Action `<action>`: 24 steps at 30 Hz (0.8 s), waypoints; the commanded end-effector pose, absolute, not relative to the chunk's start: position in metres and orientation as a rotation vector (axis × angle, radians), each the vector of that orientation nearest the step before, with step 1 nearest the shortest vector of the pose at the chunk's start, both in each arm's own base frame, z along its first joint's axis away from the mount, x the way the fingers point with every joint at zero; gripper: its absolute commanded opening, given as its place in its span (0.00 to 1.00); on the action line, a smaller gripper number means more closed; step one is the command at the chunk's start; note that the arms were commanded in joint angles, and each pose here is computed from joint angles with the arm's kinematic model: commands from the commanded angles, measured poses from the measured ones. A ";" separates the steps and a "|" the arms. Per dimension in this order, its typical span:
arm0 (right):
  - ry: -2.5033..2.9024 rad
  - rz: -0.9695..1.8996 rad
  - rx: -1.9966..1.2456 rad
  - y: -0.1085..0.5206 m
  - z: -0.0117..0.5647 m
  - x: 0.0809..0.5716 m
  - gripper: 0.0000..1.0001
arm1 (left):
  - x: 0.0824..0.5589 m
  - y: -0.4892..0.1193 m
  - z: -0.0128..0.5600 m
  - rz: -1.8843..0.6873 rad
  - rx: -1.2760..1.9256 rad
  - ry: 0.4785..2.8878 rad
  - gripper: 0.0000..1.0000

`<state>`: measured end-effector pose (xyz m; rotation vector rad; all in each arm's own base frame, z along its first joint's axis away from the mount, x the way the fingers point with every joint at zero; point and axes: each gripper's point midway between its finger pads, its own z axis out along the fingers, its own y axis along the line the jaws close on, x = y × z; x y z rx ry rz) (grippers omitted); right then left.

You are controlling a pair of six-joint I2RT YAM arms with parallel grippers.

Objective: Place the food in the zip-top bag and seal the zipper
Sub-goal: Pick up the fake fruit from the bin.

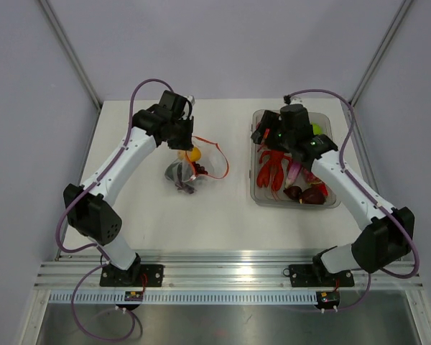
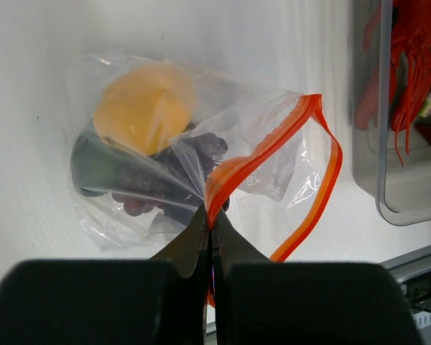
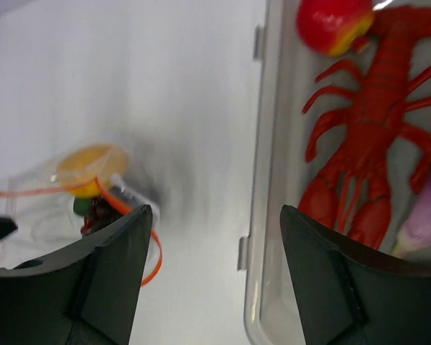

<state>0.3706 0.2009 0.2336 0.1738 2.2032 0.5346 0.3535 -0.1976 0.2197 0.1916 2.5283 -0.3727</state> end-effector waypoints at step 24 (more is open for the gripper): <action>2.373 0.461 0.416 0.113 0.109 0.567 0.99 | 0.359 -0.218 0.233 -0.494 0.234 2.488 0.00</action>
